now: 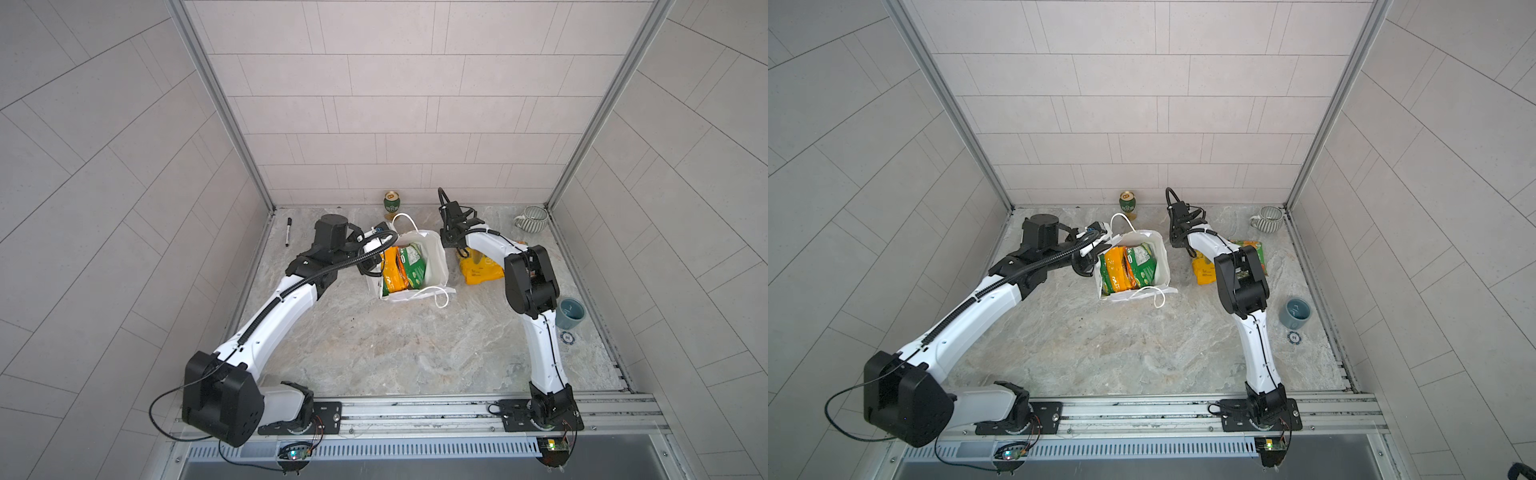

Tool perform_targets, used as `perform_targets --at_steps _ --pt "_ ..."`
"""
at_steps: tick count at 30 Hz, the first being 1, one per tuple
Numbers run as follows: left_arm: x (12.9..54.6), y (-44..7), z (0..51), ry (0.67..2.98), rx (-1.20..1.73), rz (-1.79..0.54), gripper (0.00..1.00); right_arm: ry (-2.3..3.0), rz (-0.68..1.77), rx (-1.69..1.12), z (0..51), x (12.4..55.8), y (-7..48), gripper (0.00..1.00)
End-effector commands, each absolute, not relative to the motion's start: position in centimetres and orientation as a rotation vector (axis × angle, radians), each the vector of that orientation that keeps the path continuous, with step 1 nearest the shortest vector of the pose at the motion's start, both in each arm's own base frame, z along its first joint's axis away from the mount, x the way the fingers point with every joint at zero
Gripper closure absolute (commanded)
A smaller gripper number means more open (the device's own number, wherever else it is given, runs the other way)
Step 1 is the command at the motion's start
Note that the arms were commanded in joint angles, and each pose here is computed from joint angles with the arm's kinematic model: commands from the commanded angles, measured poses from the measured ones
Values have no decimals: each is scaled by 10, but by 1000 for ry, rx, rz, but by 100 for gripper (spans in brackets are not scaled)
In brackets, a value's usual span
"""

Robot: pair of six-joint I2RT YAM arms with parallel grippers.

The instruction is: Take the snacks out of the paper bag

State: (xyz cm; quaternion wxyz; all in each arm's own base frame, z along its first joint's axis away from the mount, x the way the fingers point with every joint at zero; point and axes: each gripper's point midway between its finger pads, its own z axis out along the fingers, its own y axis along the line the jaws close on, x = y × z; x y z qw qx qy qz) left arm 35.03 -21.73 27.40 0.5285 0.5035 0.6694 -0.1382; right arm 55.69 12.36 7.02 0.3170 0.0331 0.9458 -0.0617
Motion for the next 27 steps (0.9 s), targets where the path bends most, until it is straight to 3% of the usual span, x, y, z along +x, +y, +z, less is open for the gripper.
perform_targets --at_steps 1,9,15,20,27 --pt "348 -220 282 1570 1215 -322 100 2519 -219 99 57 558 111 88" --pt "347 -220 285 1564 1211 -326 100 2483 -157 78 89 559 114 87" --pt "347 -222 286 1560 1214 -337 100 2433 23 73 156 541 128 84" --pt "345 -224 286 1553 1228 -352 100 2334 133 84 218 504 129 83" --pt "339 -225 286 1553 1252 -374 100 2111 329 35 276 419 142 81"
